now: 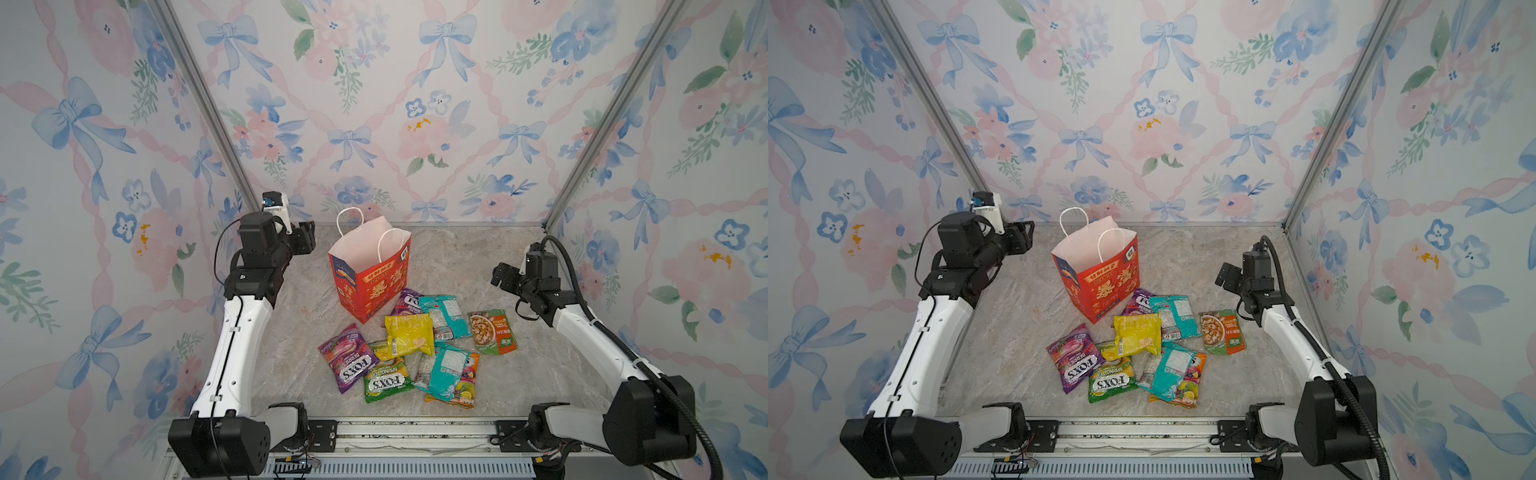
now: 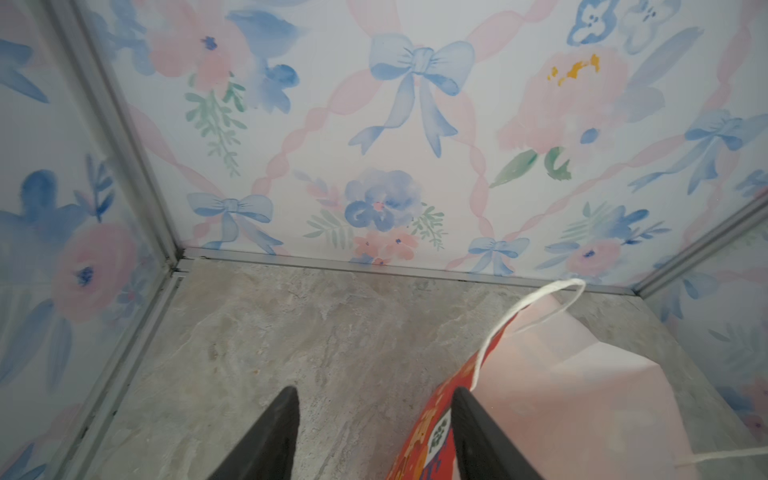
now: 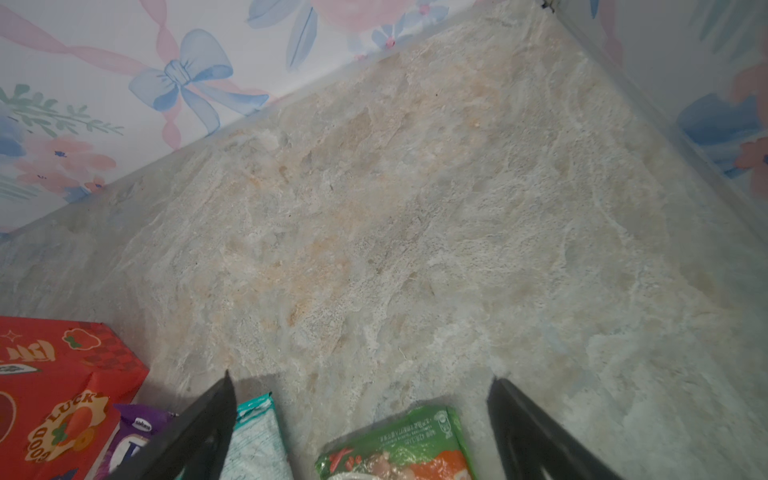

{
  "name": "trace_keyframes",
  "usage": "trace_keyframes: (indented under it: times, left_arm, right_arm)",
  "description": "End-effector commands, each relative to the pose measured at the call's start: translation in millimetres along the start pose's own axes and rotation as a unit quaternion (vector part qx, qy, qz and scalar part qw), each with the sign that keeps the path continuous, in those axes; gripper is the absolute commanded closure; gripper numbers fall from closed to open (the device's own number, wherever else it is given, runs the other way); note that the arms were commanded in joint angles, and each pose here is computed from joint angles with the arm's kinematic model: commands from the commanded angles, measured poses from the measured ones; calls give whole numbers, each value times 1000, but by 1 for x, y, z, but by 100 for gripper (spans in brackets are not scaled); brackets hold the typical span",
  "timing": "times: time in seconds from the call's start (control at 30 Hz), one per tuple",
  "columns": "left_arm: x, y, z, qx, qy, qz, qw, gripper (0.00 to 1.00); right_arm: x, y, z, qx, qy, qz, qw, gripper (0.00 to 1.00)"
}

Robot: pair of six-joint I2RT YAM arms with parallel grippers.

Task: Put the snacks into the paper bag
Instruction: 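Raise the left gripper to the bag's rim while the right arm lifts toward the snacks, then grip the bag's rim with the left gripper while the right gripper reaches over the snacks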

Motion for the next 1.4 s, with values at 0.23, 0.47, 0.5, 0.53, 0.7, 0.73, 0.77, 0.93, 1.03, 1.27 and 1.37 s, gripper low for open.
trace_keyframes:
  times: [0.23,0.47,0.5,0.53,0.7,0.73,0.77,0.93,1.03,1.27,1.37]
  left_arm:
    - [-15,23,10,138,44,125,982,53]
    - [-34,30,24,159,87,137,974,53]
    - [-36,33,27,164,94,131,973,52]
    - [-37,36,29,167,99,125,973,52]
    - [-42,53,35,186,119,90,971,53]
    - [-41,57,35,187,122,81,971,53]
    - [-42,60,34,187,126,74,971,53]
    - [-46,70,31,186,138,67,970,55]
    - [-47,77,32,191,146,61,969,56]
    - [-48,89,35,200,142,74,967,70]
    - [-48,93,39,207,140,80,965,73]
  right_arm:
    - [16,-2,-1,38,-15,-29,999,3]
    - [19,0,1,47,-14,-33,998,3]
    - [19,0,2,48,-12,-34,998,3]
    - [19,0,1,49,-11,-35,998,3]
    - [24,-1,-2,51,-12,-42,998,3]
    - [24,-2,-3,52,-14,-42,998,3]
    - [25,-2,-3,52,-16,-43,998,3]
    - [26,-2,-2,55,-16,-44,997,3]
    - [26,-2,-1,57,-16,-45,997,3]
    - [31,-3,-2,60,-18,-53,997,2]
    - [37,-4,-1,64,-20,-62,996,1]
Point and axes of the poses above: each gripper's point midway between its finger pads, its own y axis out along the fingers, its own x axis along the line the jaws close on, z = x × y, the point moved 9 cm from there along -y, back along the fingers, and after that the axes turned 1 degree about -y, right-handed, at the moved point
